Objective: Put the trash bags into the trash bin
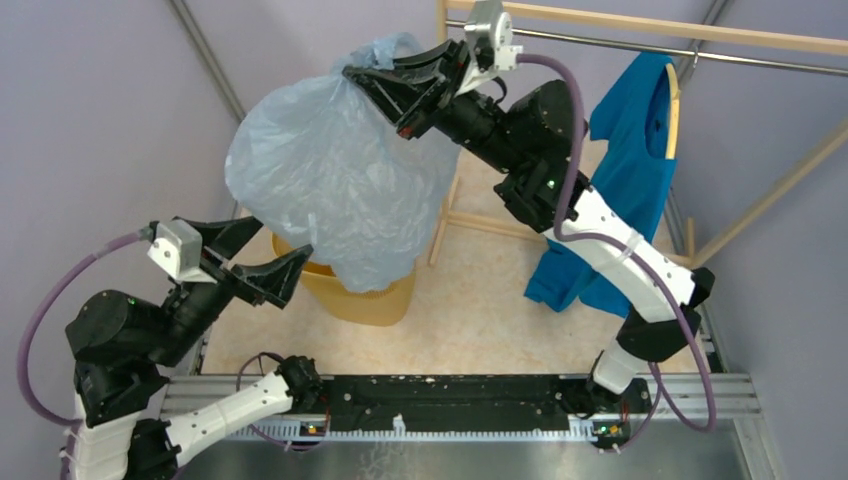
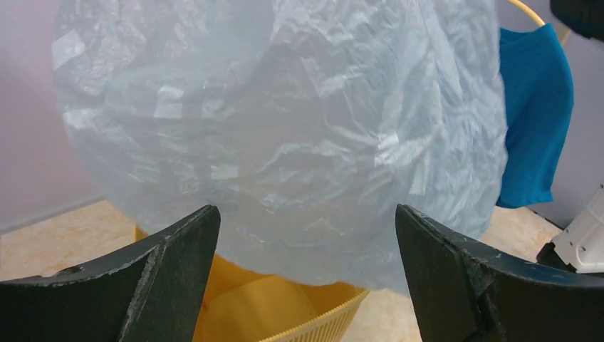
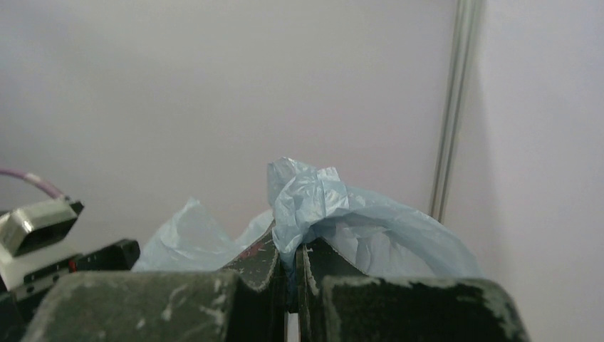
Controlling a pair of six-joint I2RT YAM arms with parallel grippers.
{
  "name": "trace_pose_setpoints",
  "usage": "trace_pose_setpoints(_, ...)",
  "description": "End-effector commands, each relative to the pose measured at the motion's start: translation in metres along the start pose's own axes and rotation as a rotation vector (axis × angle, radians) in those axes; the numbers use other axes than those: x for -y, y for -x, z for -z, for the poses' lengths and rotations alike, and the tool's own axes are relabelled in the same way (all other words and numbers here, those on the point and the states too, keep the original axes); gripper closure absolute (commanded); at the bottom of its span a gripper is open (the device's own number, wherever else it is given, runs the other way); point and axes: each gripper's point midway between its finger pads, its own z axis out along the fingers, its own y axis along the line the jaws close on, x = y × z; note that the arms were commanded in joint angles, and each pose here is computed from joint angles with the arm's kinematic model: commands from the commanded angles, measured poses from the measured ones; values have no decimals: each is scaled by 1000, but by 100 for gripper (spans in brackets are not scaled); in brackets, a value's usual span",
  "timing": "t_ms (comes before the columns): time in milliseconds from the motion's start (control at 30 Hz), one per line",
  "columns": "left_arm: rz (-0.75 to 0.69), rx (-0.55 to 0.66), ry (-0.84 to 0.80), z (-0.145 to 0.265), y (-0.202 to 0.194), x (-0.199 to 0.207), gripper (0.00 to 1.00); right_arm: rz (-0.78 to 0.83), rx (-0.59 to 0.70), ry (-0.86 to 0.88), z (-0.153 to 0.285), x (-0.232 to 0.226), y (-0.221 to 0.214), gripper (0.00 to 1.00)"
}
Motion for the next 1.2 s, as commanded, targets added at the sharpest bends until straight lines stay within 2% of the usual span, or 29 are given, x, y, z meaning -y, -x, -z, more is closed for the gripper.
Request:
trace_pose_setpoints(0, 12, 69, 45, 3, 15, -9, 1, 36, 62, 124, -8, -18, -8, 100)
trace_pose_setpoints(133, 28, 53, 77, 3, 15, -14, 1, 67, 8, 126, -17, -11, -38, 100)
trace_pose_setpoints(300, 84, 29, 182, 1, 8, -28, 1, 44, -93, 62, -10, 24, -71, 100)
trace_pose_setpoints(567, 113, -7, 200, -14, -1, -25, 1, 48, -206, 10, 69, 26, -93, 100)
trace_pose_setpoints(733, 148, -59, 268, -36, -12, -27, 1, -31, -112, -51, 96, 67, -75, 100)
trace_pose_setpoints(900, 259, -148, 431, -57, -33, -35, 1, -59, -52, 112, 70, 56, -58, 100)
trace_pose_setpoints(967, 289, -194, 462, -65, -47, -33, 1, -43, -39, 127, 60, 59, -56, 100)
trace_pose_setpoints(1033, 328, -217, 442, -71, -59, -25, 2, -31, -25, 130, 51, 63, -53, 100)
trace_pose_setpoints(1167, 427, -184, 261, -78, -60, 6, 9, -70, -11, 182, 39, 59, -52, 100)
